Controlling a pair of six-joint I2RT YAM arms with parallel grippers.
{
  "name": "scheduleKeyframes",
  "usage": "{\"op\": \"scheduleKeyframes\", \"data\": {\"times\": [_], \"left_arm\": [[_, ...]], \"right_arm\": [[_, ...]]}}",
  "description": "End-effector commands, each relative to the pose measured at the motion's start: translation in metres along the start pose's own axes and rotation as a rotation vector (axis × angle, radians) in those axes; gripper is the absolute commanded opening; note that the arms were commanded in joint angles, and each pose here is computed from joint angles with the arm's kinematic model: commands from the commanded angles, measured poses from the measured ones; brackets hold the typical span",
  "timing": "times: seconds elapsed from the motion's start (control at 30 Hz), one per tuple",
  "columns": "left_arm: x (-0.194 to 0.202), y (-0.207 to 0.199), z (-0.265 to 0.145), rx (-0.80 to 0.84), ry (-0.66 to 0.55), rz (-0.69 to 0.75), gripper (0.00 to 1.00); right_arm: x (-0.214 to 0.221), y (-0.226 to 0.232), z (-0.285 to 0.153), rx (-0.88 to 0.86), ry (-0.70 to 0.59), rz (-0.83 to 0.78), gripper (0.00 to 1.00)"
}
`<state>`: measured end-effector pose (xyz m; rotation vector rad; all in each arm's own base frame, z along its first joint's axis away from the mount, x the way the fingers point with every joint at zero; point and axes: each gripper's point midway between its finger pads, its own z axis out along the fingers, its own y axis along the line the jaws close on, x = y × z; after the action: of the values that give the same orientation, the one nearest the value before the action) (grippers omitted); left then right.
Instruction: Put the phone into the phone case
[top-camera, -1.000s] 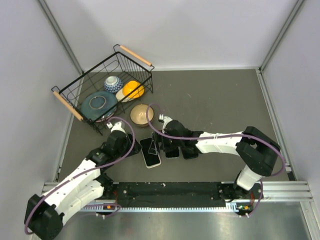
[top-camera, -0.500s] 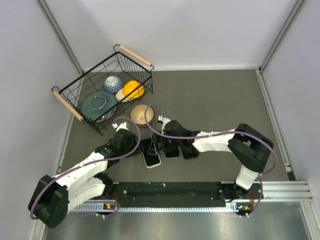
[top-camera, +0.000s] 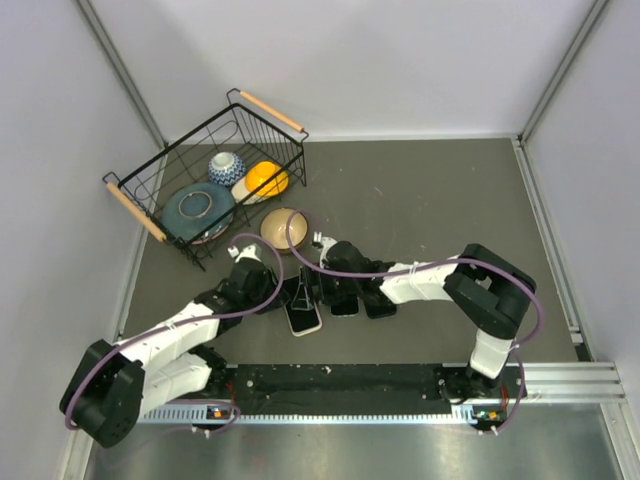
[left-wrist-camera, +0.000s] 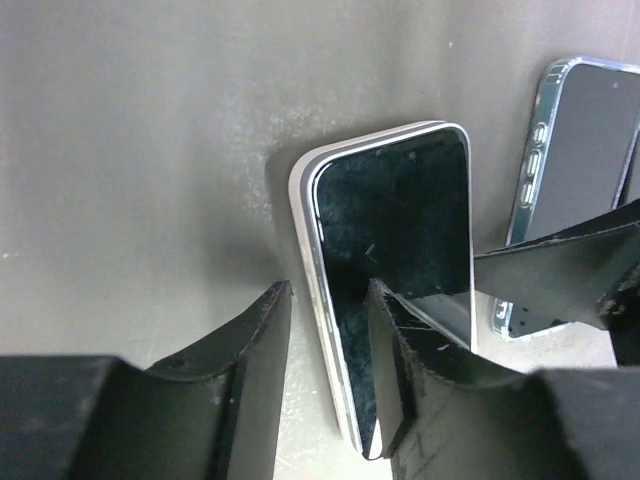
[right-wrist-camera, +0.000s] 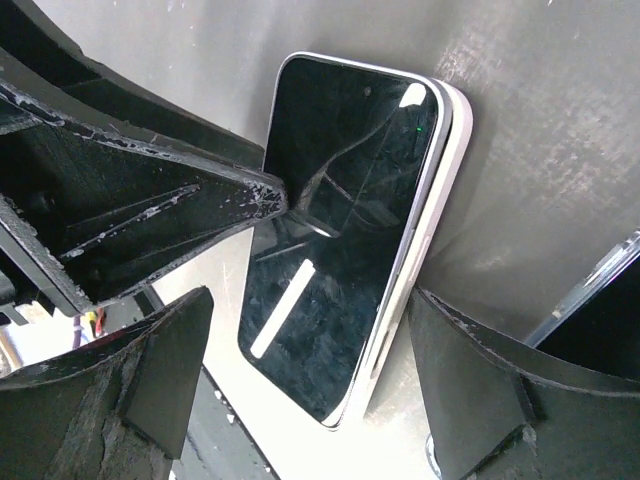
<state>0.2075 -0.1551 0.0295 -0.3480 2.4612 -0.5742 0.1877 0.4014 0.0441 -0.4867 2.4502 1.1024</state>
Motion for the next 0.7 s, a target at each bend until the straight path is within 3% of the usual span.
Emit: {"op": "scheduleKeyframes", "data": {"times": [0.0,0.13,0.3,0.67], "left_arm": [[0.013,0.007,0.005,-0.006,0.044,-0.001,0.38],[0.022,0.001,0.003,0.040,0.082,-0.008,0.34],[0.029,-0.006,-0.001,0.103,0.101,-0.026,0.33],[0.035,-0.012,-0.005,0.158,0.118,-0.036,0.31]], "right_arm": [[-0.015,0.022,0.005,-0.110,-0.034,0.035,0.78],[-0.022,0.041,-0.004,-0.273,-0.063,0.101,0.78],[-0.043,0.064,-0.025,-0.529,-0.151,0.208,0.70],[-0.029,0.042,-0.009,-0.448,-0.095,0.273,0.54]]}}
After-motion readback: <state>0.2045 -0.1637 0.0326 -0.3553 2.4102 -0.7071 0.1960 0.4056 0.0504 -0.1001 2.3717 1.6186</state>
